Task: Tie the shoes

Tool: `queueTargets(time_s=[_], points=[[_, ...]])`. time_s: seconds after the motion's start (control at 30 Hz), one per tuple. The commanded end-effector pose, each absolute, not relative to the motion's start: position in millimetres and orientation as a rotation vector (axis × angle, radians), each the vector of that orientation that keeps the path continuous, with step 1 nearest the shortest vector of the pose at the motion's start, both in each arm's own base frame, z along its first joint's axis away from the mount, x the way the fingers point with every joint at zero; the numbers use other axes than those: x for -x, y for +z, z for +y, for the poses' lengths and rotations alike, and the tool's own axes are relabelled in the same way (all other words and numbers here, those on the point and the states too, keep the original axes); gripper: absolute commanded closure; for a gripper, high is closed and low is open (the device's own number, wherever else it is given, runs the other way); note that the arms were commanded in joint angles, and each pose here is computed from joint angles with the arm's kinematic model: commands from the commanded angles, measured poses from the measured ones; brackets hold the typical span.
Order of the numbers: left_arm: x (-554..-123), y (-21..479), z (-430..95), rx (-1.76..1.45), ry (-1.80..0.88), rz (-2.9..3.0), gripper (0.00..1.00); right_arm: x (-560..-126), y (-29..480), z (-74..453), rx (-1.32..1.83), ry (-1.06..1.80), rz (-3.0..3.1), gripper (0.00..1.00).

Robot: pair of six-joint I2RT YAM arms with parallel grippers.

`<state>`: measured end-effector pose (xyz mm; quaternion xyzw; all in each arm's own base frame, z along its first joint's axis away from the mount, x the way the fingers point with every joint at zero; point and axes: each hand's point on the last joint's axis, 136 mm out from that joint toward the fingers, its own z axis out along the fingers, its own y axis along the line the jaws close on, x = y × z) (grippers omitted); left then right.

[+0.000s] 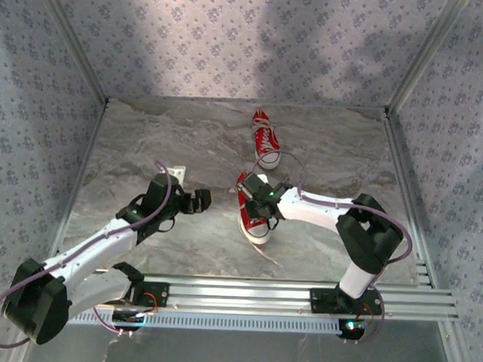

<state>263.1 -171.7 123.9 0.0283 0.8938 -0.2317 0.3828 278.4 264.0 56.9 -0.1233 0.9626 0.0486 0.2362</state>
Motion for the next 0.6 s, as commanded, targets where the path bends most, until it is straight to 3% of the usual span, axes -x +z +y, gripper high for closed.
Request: queueTargets(time_s=[0.0,0.17,0.37,0.57], points=[[-245.6,131.1,-202.4,-0.185,-0.785,2.202,0.08,-314.7,140.3,295.7,0.157,0.385,2.360,1.00],[-223.4,131.7,-248.7,-0.442,-0.879,2.110,0.00,-300.0,191.0,277.1,0.124,0.485,2.274,1.00],[-210.3,137.6,-293.7,-0.623,-0.981,2.023,0.00,-287.7,230.1,263.1,0.075,0.558,2.214,1.00],[-225.1,125.7,-309.7,-0.631,-0.884,2.027,0.00,-278.3,266.4,247.4,0.040,0.612,2.155,1.00]])
